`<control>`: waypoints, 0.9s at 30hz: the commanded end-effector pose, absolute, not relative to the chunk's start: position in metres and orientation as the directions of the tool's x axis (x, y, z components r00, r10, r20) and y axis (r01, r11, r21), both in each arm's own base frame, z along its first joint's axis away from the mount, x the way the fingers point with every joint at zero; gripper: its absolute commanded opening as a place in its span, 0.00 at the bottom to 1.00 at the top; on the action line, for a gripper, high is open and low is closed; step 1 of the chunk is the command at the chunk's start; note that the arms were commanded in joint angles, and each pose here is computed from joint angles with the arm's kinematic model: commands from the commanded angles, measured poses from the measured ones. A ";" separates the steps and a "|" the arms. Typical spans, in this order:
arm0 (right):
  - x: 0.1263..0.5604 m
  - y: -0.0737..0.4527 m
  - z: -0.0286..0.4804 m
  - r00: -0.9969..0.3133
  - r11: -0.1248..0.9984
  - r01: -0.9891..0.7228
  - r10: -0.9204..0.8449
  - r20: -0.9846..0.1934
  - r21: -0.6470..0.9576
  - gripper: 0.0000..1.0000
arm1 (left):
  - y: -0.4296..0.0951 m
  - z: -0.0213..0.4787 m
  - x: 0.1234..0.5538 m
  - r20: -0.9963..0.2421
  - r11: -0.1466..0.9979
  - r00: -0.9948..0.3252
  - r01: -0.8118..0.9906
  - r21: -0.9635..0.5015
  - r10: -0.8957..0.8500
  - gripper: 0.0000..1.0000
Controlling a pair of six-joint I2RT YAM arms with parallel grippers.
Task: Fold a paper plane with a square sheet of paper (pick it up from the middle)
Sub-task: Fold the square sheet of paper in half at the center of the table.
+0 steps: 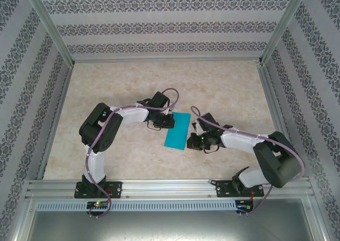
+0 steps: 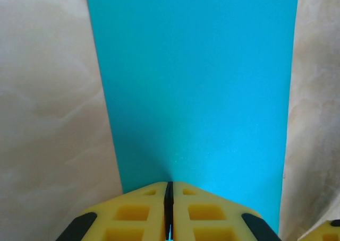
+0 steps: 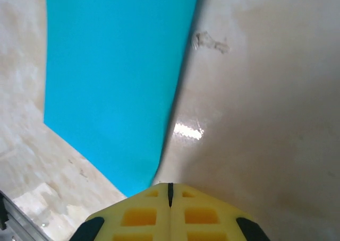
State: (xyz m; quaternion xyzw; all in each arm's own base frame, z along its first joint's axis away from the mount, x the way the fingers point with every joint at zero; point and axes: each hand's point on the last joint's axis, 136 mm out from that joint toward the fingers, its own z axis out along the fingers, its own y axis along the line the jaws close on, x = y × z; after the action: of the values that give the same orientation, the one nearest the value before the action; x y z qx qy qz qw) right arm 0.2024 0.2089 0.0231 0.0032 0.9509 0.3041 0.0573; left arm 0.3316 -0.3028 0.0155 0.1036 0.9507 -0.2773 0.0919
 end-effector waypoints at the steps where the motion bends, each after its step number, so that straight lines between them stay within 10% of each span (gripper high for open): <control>1: 0.223 0.213 0.046 -0.983 0.798 -0.054 0.064 -0.174 0.601 0.04 | -0.242 -0.047 0.296 -0.029 0.939 -0.989 0.150 -0.311 0.148 0.13; 27: 0.337 0.211 0.018 -0.963 0.769 -0.003 0.170 -0.209 0.639 0.04 | -0.233 -0.037 0.289 -0.037 0.942 -0.986 0.168 -0.291 0.164 0.13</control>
State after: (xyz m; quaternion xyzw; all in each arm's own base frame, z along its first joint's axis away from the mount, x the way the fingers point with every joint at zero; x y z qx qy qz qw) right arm 0.3282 0.2157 0.0186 0.0525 0.9312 0.3404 0.1192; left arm 0.3304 -0.2958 0.0161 0.1094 0.9521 -0.2678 0.0986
